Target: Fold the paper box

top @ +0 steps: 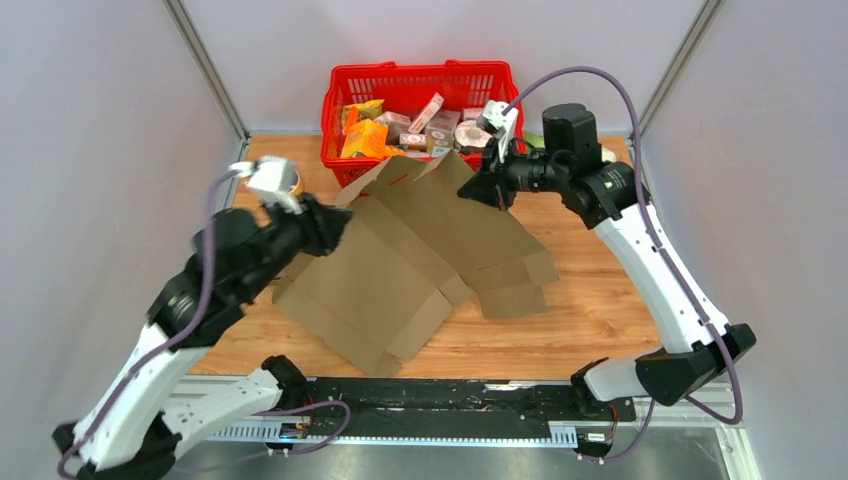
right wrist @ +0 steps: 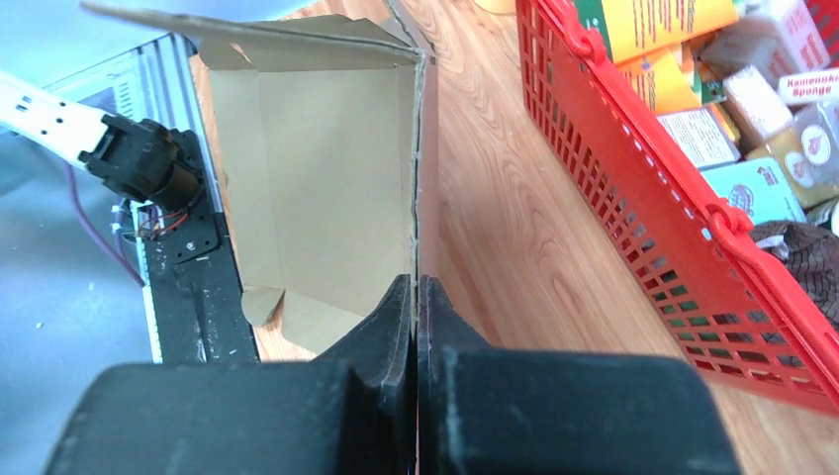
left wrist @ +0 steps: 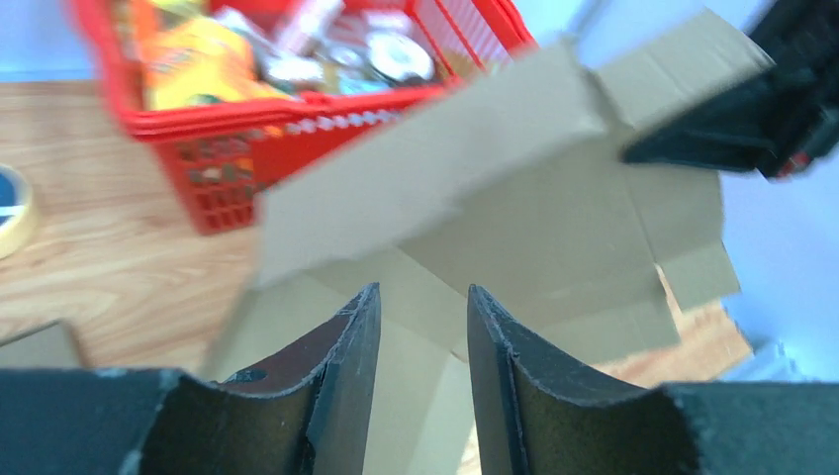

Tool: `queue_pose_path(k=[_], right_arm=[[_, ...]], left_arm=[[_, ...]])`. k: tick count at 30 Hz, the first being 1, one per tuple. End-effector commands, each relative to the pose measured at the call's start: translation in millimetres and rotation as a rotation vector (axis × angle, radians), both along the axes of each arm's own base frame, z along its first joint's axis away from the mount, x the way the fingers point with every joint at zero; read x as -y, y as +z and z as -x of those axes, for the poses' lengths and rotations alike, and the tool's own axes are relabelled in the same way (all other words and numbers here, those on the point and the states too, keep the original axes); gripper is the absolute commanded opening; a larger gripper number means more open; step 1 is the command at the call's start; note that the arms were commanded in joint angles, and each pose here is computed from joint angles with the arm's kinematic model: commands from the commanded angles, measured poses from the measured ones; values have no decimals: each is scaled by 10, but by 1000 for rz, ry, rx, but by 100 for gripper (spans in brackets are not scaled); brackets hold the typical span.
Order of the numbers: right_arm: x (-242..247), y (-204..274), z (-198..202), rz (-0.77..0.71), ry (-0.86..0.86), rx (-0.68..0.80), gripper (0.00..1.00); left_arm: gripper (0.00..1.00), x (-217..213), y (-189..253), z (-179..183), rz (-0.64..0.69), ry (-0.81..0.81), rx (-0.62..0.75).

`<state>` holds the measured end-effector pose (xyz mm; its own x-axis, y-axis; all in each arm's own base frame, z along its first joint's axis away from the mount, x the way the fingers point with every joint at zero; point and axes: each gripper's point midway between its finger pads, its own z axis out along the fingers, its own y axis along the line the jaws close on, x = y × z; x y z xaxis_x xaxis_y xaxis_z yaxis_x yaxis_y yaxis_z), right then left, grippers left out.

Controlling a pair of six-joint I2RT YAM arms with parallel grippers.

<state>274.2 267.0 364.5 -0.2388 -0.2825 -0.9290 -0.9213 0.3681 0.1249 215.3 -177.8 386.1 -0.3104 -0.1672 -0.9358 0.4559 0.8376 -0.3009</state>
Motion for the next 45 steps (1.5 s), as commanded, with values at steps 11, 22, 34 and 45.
queue_pose_path(k=[11, 22, 34, 45], right_arm=[[21, 540, 277, -153, 92, 65, 0], [2, 594, 225, -163, 84, 68, 0], [-72, 597, 372, -213, 165, 24, 0], [186, 167, -46, 32, -54, 132, 0]], left_arm=[[0, -482, -518, -491, 135, 149, -289], [0, -215, -722, -559, 215, 46, -372], [0, -49, -1237, -789, 285, 35, -464], [39, -326, -1160, -327, 211, 58, -313]])
